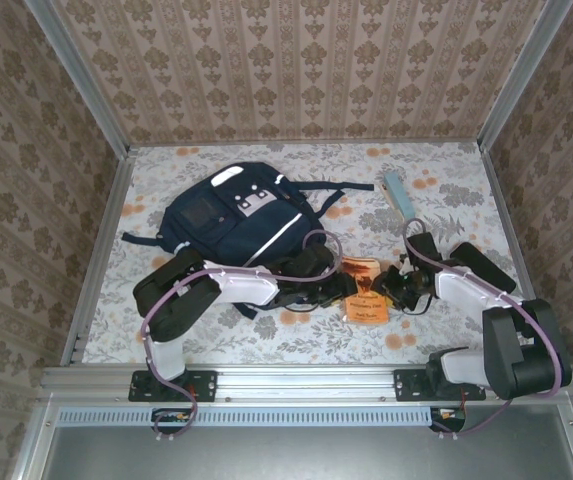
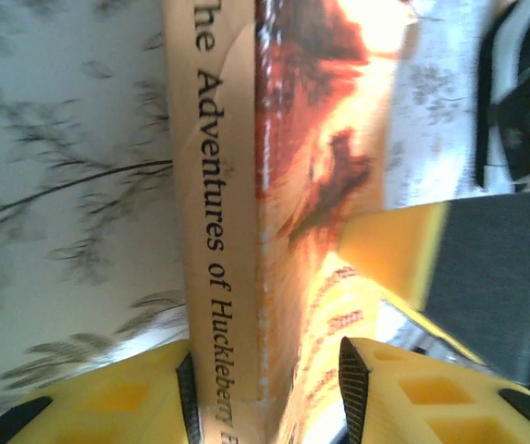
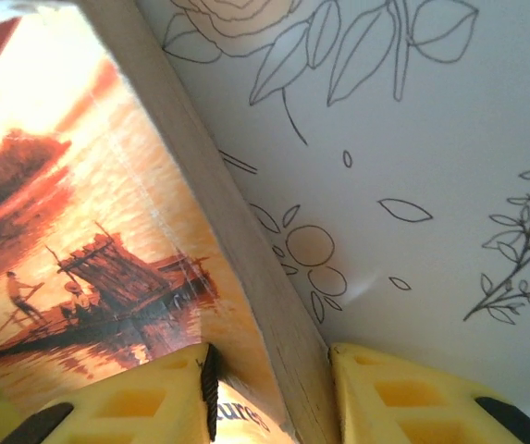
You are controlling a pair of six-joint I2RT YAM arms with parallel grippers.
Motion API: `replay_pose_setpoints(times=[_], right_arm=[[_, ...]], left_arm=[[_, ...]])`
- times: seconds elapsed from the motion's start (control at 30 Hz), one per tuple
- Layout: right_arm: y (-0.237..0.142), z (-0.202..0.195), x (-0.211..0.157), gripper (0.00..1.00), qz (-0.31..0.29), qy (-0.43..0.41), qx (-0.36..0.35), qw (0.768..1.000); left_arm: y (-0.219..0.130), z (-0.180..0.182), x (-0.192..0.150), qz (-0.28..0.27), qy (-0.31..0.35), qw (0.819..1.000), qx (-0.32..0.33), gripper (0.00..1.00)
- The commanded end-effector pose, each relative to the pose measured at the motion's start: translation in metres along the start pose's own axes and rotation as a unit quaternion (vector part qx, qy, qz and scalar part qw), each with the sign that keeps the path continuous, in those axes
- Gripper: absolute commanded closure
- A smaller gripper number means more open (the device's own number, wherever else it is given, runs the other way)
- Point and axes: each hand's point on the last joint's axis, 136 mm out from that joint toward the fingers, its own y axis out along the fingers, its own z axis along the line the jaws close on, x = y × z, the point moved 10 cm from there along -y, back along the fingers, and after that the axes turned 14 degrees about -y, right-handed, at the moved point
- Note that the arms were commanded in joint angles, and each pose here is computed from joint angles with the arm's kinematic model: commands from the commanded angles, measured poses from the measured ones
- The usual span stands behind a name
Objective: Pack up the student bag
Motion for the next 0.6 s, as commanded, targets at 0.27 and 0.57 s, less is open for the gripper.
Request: replay_pose_setpoints(times=[0.27, 0.57], right_arm=[[0.0, 0.0, 0.003, 0.65, 0.014, 0.013, 0.049, 0.999], [-0.021, 0.009, 0.011, 0.48, -0.022, -0.011, 0.038, 0.999]], left_arm=[[0.004, -0.036, -0.007, 0.033, 0.021, 0.995, -0.097, 0.66], [-0.011, -0.047, 0.0, 0.012, 0.047, 0.996, -0.074, 0.86]])
